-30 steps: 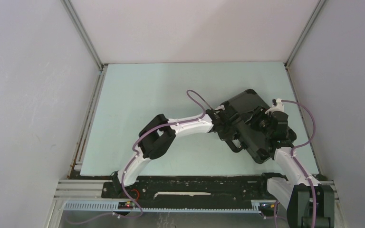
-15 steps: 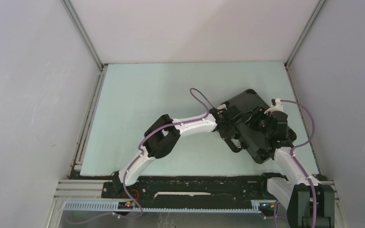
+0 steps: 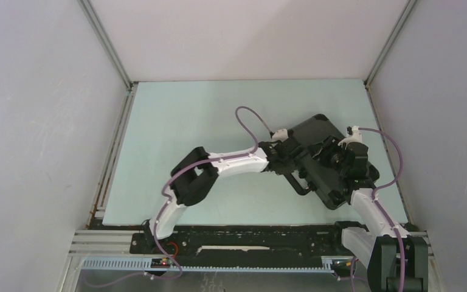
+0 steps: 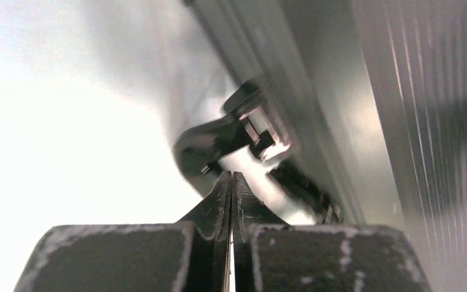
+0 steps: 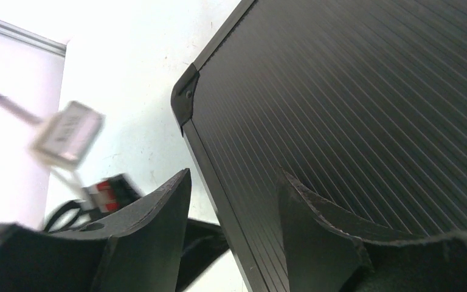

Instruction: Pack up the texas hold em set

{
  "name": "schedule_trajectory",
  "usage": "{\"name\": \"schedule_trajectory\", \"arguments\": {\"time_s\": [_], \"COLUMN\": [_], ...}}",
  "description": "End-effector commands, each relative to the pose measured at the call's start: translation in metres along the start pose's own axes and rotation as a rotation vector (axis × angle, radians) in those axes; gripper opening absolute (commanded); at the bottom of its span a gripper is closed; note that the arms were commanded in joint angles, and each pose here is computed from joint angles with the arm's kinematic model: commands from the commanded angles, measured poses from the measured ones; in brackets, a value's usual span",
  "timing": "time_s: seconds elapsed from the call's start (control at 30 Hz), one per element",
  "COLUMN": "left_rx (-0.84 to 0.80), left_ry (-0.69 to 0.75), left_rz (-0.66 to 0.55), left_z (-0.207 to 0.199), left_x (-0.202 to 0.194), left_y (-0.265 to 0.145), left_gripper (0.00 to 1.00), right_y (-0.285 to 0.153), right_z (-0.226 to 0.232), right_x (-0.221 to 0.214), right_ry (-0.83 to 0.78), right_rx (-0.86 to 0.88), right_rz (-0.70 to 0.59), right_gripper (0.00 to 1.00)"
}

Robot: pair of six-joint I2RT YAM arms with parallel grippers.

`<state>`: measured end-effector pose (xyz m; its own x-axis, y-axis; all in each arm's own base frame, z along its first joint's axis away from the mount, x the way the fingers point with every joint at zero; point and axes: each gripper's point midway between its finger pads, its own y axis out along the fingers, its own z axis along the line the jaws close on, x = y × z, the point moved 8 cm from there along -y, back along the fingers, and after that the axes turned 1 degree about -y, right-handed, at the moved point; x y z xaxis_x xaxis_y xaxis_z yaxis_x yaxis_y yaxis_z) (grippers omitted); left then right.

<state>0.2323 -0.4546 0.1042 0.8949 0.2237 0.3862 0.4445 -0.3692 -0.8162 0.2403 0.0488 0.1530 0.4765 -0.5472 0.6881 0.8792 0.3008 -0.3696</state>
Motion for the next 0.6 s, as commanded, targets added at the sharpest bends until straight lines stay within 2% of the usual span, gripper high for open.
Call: {"name": "schedule_trajectory", "arguments": {"time_s": [0.0, 0.1, 0.23, 0.33, 0.43, 0.5, 0.57], "left_rx": [-0.18, -0.335, -0.491, -0.489, -0.426, -0.397, -0.367], "left_ry": [0.105, 0.181, 0.319, 0.423, 0.451, 0.457, 0.441], "left_rz": [-0.151, -0.223, -0.391, -0.514, -0.676, -0.783, -0.882], "left_z": [-0.006, -0.009, 0.006, 0.032, 0.07, 0.099, 0.128], "left_x": [0.041, 0.052, 0.072, 0.085, 0.1, 0.106, 0.11], "left_y": [-0.083, -0.139, -0.229, -0.291, -0.356, -0.398, -0.431], "left_gripper": [0.0, 0.0, 0.0, 0.1, 0.28, 0.47, 0.72], "right_y": [-0.011, -0.014, -0.029, -0.059, -0.099, -0.128, -0.157], "right_z": [-0.017, -0.005, 0.027, 0.066, 0.104, 0.125, 0.143], "right_x": [-0.044, -0.045, -0.031, -0.009, 0.02, 0.037, 0.049], "right_ry": [0.044, 0.002, -0.099, -0.207, -0.268, -0.285, -0.295], "right_rx": [-0.069, -0.01, 0.025, 0.102, 0.148, 0.198, 0.267], "right_rz": [0.237, 0.27, 0.293, 0.23, 0.18, 0.145, 0.114], "right_gripper": [0.64, 0.65, 0.67, 0.71, 0.77, 0.79, 0.8]}}
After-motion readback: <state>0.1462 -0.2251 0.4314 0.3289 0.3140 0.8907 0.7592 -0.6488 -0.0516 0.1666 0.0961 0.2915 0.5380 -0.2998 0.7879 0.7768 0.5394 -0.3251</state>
